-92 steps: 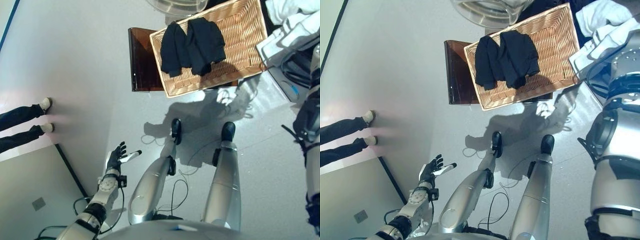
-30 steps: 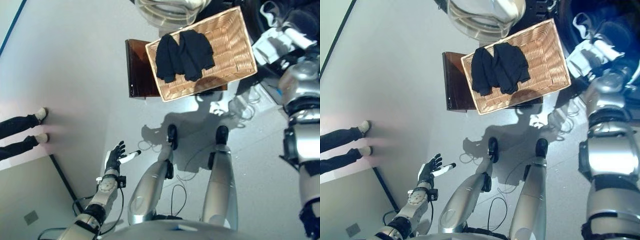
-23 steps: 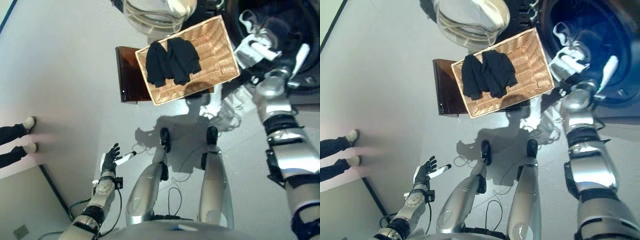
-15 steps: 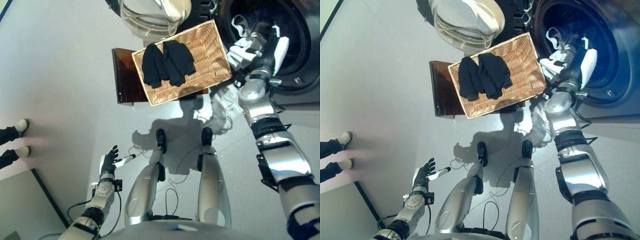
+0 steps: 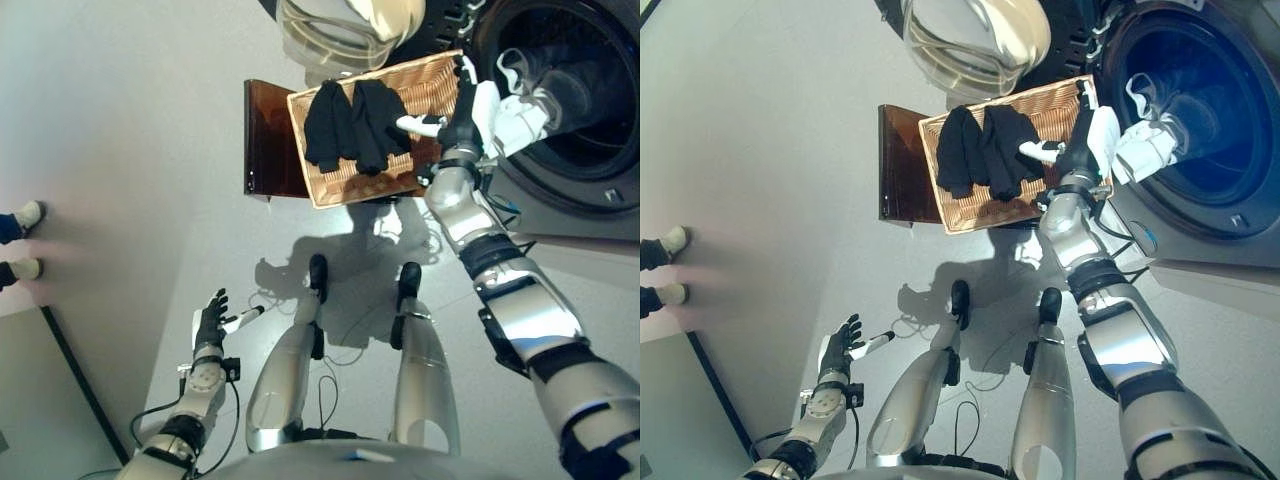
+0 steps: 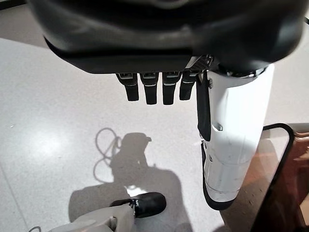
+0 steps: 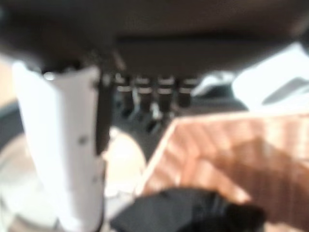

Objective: Pick up the clothes and place them into the washing machine

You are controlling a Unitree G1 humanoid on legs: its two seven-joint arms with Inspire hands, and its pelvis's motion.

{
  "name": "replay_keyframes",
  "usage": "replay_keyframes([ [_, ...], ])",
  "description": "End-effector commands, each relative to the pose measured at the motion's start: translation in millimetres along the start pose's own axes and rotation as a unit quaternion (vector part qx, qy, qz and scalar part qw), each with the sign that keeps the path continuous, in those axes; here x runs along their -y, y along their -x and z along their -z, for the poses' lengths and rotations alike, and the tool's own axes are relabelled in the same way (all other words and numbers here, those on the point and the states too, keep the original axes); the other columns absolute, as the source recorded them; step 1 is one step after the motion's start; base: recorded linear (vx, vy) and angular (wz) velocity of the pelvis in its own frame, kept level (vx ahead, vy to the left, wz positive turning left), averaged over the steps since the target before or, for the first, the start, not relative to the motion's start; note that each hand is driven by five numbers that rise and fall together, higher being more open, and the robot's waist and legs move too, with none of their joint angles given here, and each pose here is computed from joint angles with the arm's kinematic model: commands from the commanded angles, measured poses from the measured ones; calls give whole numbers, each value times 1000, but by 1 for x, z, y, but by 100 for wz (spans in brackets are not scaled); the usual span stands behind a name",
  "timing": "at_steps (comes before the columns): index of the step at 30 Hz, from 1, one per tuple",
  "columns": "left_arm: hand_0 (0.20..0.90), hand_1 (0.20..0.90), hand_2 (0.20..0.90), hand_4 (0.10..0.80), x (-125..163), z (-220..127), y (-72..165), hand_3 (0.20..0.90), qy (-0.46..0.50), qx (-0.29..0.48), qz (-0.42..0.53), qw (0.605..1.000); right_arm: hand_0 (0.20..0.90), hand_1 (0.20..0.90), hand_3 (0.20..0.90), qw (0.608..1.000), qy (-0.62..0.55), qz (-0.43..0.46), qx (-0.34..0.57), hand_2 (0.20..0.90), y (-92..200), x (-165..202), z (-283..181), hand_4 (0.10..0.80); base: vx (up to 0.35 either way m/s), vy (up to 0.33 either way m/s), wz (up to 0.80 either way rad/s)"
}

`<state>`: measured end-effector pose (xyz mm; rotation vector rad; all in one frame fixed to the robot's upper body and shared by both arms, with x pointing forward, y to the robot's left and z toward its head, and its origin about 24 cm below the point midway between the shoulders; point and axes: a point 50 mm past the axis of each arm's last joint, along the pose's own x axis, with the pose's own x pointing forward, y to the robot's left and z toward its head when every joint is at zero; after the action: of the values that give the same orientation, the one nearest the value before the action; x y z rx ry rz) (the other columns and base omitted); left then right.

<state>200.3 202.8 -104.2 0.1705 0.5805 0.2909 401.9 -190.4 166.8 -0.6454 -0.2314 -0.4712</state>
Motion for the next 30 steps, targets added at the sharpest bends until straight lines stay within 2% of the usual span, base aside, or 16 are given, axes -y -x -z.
replay_keyframes([
  [1,900,900,900,800,-41,-2,-5,900,-34,19,-65,997,900,900,900,995,-7,18,96,900,-16,5,-56,800,-16,32,16],
  [6,900,900,900,800,-43,-17,-9,900,-28,49,-65,996,900,900,900,996,5,-10,86,900,-17,-7,-59,800,-7,17,12],
  [16,900,900,900,800,-42,-45,-13,900,7,102,-64,993,900,900,900,999,-1,-6,49,900,-27,2,-54,800,-10,11,9],
  [22,900,900,900,800,-37,-58,-14,900,22,127,-54,990,900,900,900,1000,17,12,19,900,-39,21,-48,800,-5,18,4],
  [30,900,900,900,800,-34,-77,-12,900,51,167,-38,984,900,900,900,997,43,67,-18,900,-60,67,-44,800,-7,19,12],
])
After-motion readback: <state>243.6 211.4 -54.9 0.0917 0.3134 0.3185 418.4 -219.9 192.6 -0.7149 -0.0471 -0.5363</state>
